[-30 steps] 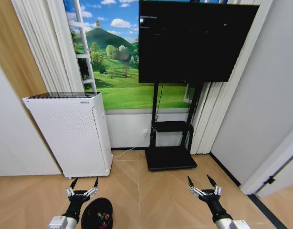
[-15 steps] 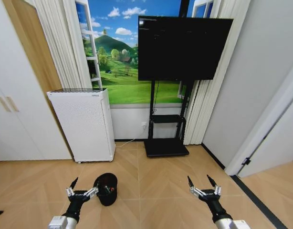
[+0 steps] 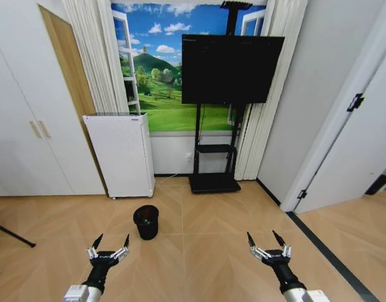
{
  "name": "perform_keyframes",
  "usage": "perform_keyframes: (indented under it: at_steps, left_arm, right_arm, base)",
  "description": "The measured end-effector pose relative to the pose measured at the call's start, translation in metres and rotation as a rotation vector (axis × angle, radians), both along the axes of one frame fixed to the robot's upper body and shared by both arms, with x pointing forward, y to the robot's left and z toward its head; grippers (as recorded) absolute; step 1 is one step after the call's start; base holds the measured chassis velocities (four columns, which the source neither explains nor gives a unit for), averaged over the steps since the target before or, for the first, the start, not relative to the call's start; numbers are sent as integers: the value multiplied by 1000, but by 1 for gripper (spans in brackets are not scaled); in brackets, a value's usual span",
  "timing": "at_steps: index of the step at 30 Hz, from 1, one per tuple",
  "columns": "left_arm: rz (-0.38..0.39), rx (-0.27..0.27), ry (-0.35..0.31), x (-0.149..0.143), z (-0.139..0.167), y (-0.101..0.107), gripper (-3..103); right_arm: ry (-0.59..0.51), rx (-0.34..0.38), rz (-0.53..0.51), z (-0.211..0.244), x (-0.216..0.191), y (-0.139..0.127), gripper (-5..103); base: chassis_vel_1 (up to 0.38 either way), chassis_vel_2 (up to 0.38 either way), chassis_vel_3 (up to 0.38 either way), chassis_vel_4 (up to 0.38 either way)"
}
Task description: Pick up the trash bin and place the garbage on the floor into it.
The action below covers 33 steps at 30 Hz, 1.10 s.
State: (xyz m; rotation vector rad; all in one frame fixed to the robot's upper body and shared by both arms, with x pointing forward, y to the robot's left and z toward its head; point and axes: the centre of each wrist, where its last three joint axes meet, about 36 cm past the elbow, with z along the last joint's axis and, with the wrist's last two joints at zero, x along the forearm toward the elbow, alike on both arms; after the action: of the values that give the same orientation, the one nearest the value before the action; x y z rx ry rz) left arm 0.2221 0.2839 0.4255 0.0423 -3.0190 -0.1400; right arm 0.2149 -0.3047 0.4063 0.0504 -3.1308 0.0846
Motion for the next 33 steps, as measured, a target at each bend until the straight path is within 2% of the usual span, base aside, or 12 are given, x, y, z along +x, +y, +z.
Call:
perform_keyframes:
  at_steps: [8,12,33]
  left_arm:
    - [0,0,0,0,0,0,100]
    - [0,0,0,0,0,0,100]
    - [0,0,0,0,0,0,100]
  right_arm:
    - [0,0,0,0,0,0,100]
    - [0,0,0,0,0,0,100]
    - [0,0,0,0,0,0,100]
  base:
    - [323,-301,-320,325]
    - [103,-49,-147,116]
    - [-18,6,24,-8]
